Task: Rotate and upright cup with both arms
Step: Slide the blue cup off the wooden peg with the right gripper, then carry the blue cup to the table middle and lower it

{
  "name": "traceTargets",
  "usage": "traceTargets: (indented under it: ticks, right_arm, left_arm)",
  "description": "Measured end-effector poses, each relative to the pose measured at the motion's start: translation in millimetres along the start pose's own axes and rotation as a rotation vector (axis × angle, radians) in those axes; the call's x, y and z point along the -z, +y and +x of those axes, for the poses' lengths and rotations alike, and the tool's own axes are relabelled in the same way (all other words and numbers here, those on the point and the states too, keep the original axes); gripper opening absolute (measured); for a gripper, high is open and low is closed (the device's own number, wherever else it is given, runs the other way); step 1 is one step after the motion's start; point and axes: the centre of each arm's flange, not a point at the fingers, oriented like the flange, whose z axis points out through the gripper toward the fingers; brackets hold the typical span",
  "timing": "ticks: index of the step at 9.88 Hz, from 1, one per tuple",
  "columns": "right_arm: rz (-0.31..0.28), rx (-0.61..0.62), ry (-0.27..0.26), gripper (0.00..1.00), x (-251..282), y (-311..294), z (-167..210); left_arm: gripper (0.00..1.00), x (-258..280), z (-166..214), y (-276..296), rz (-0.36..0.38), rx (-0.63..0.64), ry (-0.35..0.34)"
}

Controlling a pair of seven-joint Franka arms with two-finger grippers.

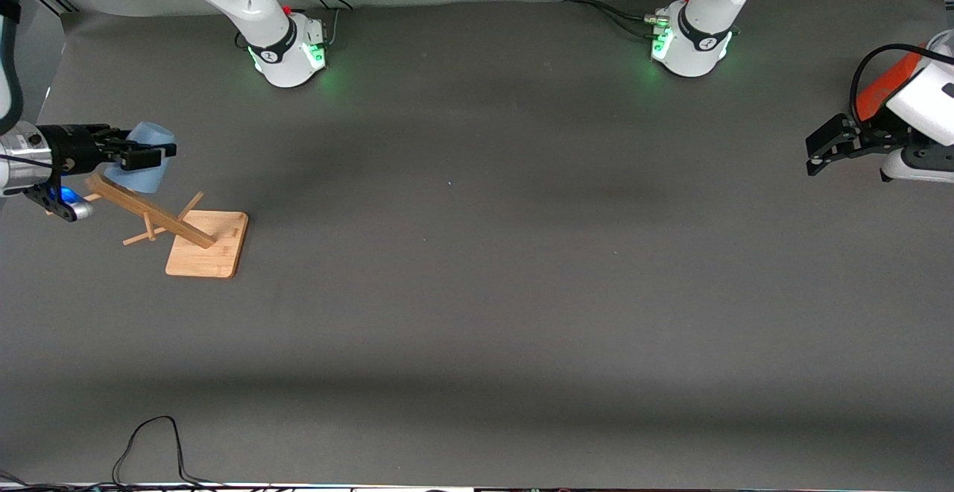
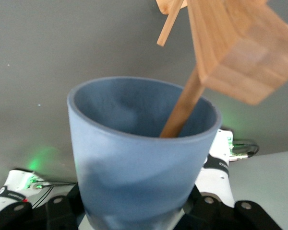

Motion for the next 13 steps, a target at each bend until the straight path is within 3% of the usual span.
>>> traceTargets:
  ticks: [7, 13]
  right_arm:
    - [0.094, -0.073, -0.073, 0.77, 7, -16, -31]
    - [0.113, -0.096, -0.110, 0.77, 0, -70, -60]
  left_arm:
    - [1.00, -1, -1, -4, 0.002, 0.004, -0.009]
    - [1.00, -3, -1, -12, 0.003, 0.013, -0.014]
